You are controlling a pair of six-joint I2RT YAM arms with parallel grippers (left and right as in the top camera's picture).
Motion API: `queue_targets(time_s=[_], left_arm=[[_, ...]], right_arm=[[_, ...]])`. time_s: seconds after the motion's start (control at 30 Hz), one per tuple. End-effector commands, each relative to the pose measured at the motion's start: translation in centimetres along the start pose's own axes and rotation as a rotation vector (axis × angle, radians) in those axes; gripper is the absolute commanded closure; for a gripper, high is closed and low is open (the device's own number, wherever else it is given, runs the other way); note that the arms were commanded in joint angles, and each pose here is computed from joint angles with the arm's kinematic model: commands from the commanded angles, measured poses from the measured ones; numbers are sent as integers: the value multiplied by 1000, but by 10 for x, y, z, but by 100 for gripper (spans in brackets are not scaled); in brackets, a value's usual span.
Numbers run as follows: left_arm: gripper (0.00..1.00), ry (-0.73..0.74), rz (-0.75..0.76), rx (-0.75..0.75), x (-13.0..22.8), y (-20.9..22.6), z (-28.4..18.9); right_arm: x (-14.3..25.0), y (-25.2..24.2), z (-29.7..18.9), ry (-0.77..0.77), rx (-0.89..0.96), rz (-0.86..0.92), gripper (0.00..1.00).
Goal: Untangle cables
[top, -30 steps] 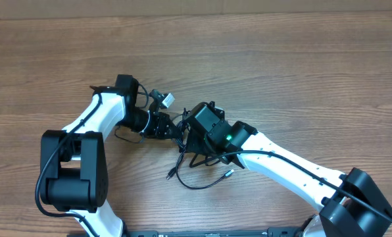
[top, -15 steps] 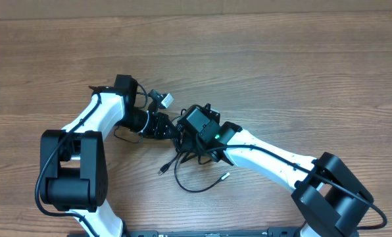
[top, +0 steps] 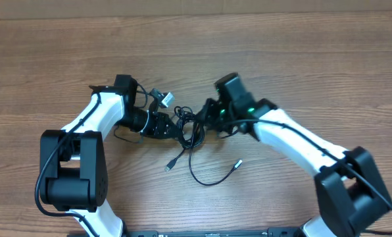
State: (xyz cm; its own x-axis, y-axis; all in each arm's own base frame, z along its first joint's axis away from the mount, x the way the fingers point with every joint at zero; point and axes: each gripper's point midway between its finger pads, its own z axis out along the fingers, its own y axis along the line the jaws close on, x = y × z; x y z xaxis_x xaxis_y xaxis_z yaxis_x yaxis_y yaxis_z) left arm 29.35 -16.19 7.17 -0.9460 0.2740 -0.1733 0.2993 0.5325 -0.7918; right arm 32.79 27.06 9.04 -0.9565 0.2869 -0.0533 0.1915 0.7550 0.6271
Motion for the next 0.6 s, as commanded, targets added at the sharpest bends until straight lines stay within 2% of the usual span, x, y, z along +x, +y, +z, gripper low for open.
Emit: queue_targets(time_s=[0.0,0.17,0.2,0.27,0.43,0.53,0.57], left_arm=[[96,-17,55,43,-5,-8,0],[96,-42,149,149,-4,-28,-2],[96,-58,200,201,-3,-38,-4],[96,-69,246,242,0,-47,-6],[96,-67,256,245,1,-47,-6],[96,-70,255,250,1,-48,-6],[96,-69,255,249,1,-48,-6]], right_arm=[[-10,-10,-27,18,-2,-3,70],[1,-74,-41,55,256,62,62],[-3,-93,-47,16,357,66,49],[-11,-99,-51,-7,362,82,31],[-12,-39,-60,160,-116,-123,38],[19,0,-71,257,-390,-453,39],[17,-2,-70,248,-377,-462,42]])
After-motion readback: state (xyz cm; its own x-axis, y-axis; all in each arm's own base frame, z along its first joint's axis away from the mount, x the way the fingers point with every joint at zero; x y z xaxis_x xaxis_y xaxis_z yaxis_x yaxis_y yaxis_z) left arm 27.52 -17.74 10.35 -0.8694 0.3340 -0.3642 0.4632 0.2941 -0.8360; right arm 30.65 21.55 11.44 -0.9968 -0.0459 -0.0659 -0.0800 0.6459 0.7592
